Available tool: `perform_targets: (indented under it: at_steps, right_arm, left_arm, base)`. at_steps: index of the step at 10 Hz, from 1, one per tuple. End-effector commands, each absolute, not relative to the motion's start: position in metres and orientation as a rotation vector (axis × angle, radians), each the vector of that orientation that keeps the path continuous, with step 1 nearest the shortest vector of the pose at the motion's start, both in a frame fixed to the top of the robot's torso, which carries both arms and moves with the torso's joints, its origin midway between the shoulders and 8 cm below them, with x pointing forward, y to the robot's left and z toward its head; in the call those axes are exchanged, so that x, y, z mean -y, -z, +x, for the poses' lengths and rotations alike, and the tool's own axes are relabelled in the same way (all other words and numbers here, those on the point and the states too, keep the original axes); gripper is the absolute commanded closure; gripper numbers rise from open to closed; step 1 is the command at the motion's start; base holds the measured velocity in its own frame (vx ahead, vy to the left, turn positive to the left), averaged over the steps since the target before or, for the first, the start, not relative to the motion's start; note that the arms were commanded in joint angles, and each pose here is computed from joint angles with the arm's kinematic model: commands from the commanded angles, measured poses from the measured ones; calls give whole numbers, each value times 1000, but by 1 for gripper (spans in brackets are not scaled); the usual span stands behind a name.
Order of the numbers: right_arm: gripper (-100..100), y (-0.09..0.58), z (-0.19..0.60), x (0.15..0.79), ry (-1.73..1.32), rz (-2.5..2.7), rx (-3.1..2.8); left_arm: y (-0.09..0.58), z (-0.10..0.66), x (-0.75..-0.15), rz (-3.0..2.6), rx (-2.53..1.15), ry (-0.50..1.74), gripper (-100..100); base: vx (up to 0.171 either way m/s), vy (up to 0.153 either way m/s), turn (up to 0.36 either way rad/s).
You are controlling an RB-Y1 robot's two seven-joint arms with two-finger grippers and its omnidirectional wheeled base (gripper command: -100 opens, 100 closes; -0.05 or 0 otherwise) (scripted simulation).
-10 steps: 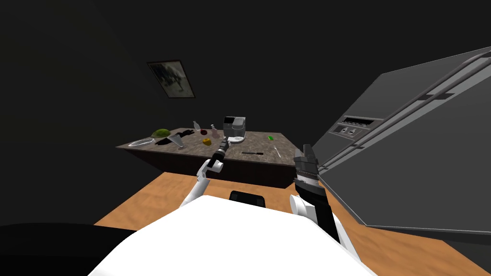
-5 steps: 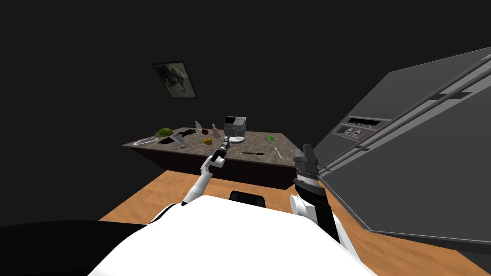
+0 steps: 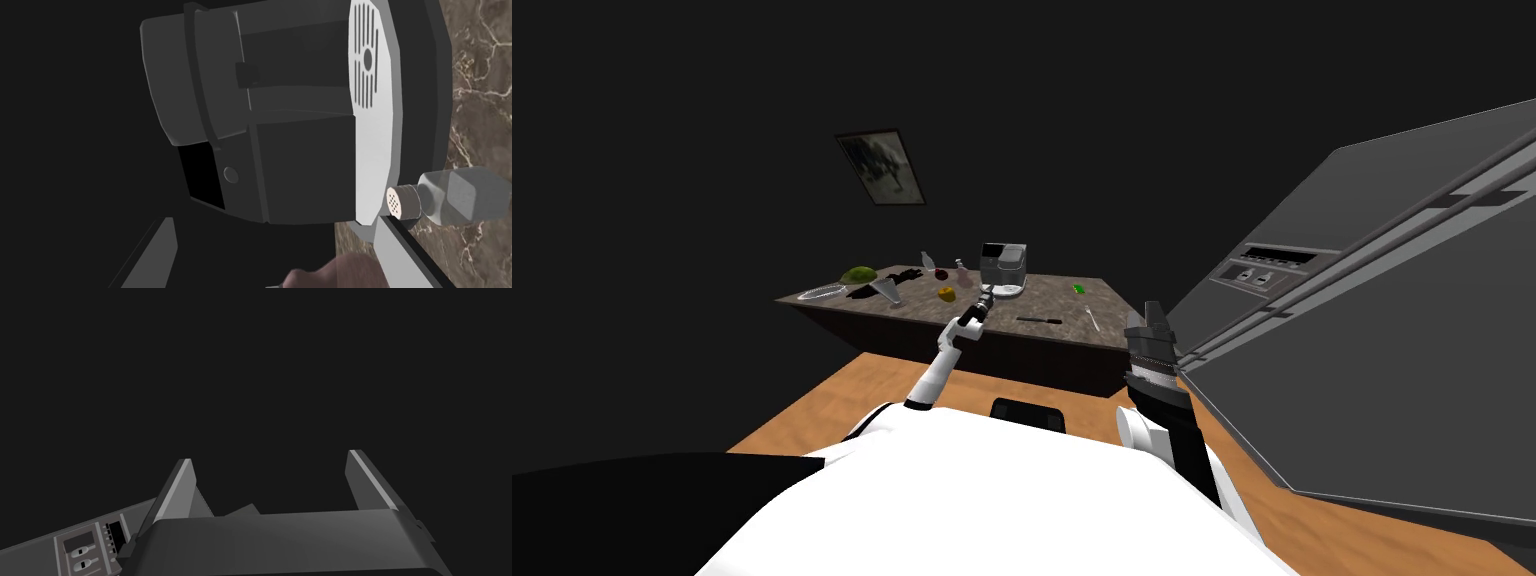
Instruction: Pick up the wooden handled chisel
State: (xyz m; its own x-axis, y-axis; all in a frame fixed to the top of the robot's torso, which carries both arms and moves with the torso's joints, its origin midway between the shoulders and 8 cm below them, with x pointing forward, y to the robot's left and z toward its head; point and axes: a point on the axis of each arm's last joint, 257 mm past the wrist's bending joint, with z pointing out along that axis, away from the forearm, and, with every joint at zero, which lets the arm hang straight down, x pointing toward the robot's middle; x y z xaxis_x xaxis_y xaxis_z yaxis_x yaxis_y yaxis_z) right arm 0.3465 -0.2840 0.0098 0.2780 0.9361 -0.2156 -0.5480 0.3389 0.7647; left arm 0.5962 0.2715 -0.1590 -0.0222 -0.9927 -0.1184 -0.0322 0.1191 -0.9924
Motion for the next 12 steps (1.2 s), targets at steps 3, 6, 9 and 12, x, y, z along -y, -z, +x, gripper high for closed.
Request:
perform_targets:
  at_steps: [3,6,9,12]
  right_arm:
    - [0,-10,346,284,-1089,631,-737]
    - [0,-10,346,284,-1089,631,-737]
    - [0,-10,346,284,-1089,631,-737]
    - [0,-10,346,284,-1089,631,-737]
  left_arm:
    - [179,611,-275,-1220,-1361,1071,-100]
    - [193,623,-277,-1287,-1404,1034,-100]
    - [205,639,-276,-1378,-1455,995,-100]
    - [219,647,-275,-1454,-1507,945,-100]
  base:
    - [2,-15,30]
    - [3,-24,25]
    - [4,-25,48]
    - [4,-21,25]
